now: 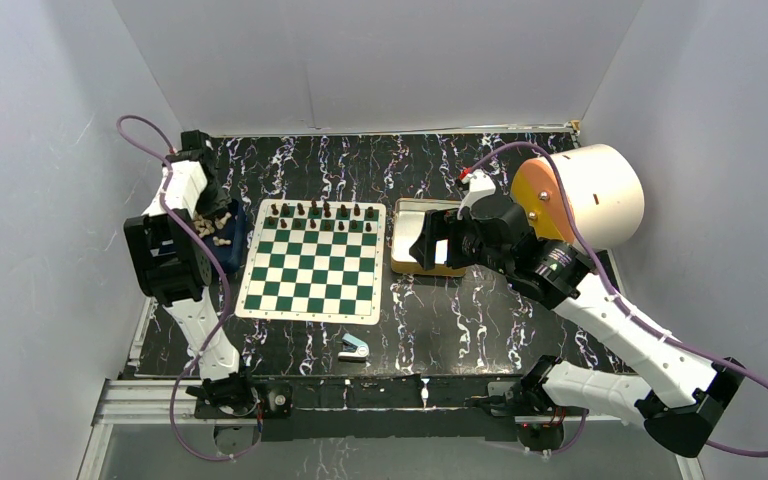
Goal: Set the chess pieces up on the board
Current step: Pick up the chess piece from the storage box, then place the chess piece on the chessboard.
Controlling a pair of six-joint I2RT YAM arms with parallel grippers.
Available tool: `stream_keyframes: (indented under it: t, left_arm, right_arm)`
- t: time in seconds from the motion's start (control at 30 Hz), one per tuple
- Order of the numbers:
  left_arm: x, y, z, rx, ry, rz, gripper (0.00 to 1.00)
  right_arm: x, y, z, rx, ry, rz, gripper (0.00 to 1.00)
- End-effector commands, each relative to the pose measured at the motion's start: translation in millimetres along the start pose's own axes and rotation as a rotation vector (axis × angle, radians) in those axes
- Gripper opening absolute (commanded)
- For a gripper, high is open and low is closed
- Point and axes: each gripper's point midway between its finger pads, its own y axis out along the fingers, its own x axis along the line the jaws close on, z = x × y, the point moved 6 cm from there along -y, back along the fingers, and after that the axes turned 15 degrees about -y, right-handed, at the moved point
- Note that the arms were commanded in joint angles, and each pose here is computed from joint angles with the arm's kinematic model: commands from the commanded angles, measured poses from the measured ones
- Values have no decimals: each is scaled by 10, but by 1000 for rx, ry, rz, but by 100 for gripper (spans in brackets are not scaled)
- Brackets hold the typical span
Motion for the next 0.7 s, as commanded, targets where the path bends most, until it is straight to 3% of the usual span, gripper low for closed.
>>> stream_keyframes:
  t: [0.0, 0.27, 0.67]
  left_arm:
    - [18, -629, -345, -132, -38, 67, 0]
    - [66, -772, -297, -109, -16, 81, 0]
    - [-232, -1362, 104, -13, 80, 381, 0]
  right_arm:
    - [-6, -66, -104, -45, 23, 7, 99]
    - [-28, -56, -66, -39, 39, 25, 99]
    - [106, 69, -96, -48, 153, -43, 99]
